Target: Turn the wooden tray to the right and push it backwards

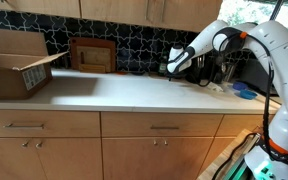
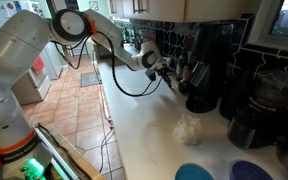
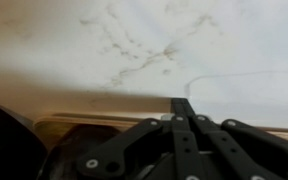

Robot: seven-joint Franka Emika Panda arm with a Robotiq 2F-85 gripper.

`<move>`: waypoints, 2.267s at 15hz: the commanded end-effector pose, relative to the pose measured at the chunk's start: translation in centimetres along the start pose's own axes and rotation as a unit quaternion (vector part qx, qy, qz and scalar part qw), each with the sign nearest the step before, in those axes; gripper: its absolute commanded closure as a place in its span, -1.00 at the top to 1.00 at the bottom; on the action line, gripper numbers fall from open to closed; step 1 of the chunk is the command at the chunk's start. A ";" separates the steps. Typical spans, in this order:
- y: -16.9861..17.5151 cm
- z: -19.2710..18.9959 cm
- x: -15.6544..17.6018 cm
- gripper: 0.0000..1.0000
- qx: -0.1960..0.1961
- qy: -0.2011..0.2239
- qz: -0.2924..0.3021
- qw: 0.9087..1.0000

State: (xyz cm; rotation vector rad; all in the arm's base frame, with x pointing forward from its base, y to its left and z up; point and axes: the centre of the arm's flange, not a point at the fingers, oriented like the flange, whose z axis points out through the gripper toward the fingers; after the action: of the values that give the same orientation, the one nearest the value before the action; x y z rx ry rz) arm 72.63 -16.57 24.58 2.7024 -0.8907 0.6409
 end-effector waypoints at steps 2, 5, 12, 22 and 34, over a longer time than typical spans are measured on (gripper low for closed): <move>1.8 -2.2 -4.8 -0.92 0.050 -0.090 -0.010 0.995; 2.6 -4.4 -7.6 -0.95 0.084 -0.125 -0.021 0.988; 6.6 -11.2 -14.4 -0.92 0.153 -0.198 -0.022 0.968; 8.6 -28.4 -12.5 0.58 0.048 -0.242 -0.093 0.965; 9.3 -39.6 -13.2 0.98 0.031 -0.180 -0.131 0.975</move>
State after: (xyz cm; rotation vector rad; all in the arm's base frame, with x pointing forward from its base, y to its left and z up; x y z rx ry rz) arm 44.19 -3.78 53.84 2.9754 -0.5731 0.1291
